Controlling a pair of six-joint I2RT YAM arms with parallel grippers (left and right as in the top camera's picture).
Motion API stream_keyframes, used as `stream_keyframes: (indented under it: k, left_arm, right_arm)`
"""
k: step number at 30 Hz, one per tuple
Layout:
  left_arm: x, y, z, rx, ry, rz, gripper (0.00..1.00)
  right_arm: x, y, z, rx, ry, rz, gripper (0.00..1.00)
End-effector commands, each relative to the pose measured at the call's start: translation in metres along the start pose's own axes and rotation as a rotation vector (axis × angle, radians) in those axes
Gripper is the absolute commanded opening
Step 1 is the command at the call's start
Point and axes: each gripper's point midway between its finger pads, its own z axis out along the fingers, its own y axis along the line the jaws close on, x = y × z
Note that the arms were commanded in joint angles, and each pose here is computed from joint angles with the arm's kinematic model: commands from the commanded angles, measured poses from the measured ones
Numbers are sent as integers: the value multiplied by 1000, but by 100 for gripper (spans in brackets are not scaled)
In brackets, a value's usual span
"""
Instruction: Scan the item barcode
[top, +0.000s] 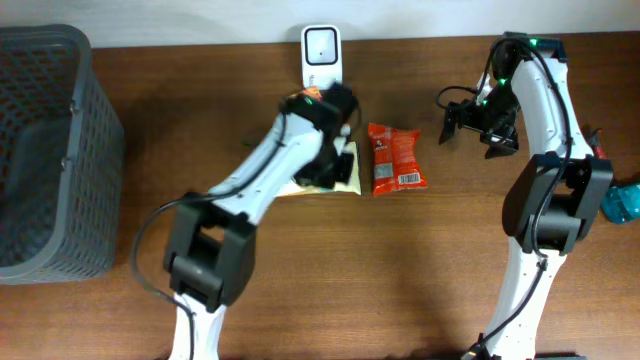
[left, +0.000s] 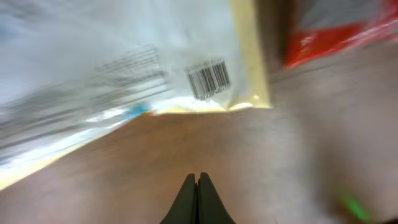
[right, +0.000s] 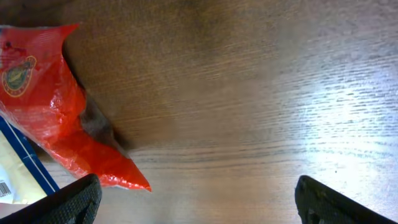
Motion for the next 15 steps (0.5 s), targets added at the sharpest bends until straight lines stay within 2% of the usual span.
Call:
stream_keyframes:
  k: [1, 3, 6, 9, 10, 11, 14, 15]
  left_arm:
    - [-27, 33, -100, -114, -246, -47, 0]
    - [-28, 58, -118, -199, -287, -83, 7]
    - [-21, 91, -126, -235, -261, -154, 18]
    - [-17, 115, -119, -239, -224, -210, 46]
    - [-17, 121, -115, -234, -216, -226, 49]
    - [-18, 126, -110, -224, -206, -238, 55]
    - [-13, 133, -88, -193, -151, -263, 93]
    - [-11, 134, -85, -196, -138, -264, 98]
  right_arm:
    - [-2, 5, -15, -14, -40, -17, 98]
    - [-2, 5, -15, -14, -40, -17, 98]
    - [-2, 5, -15, -14, -40, -17, 98]
    - [-2, 5, -15, -14, -40, -17, 98]
    - [-2, 5, -15, -14, -40, -17, 98]
    - [-2, 5, -15, -14, -40, -17, 98]
    - [-22, 15, -17, -66, -122, -3, 98]
    - [-24, 15, -17, -64, -130, -4, 98]
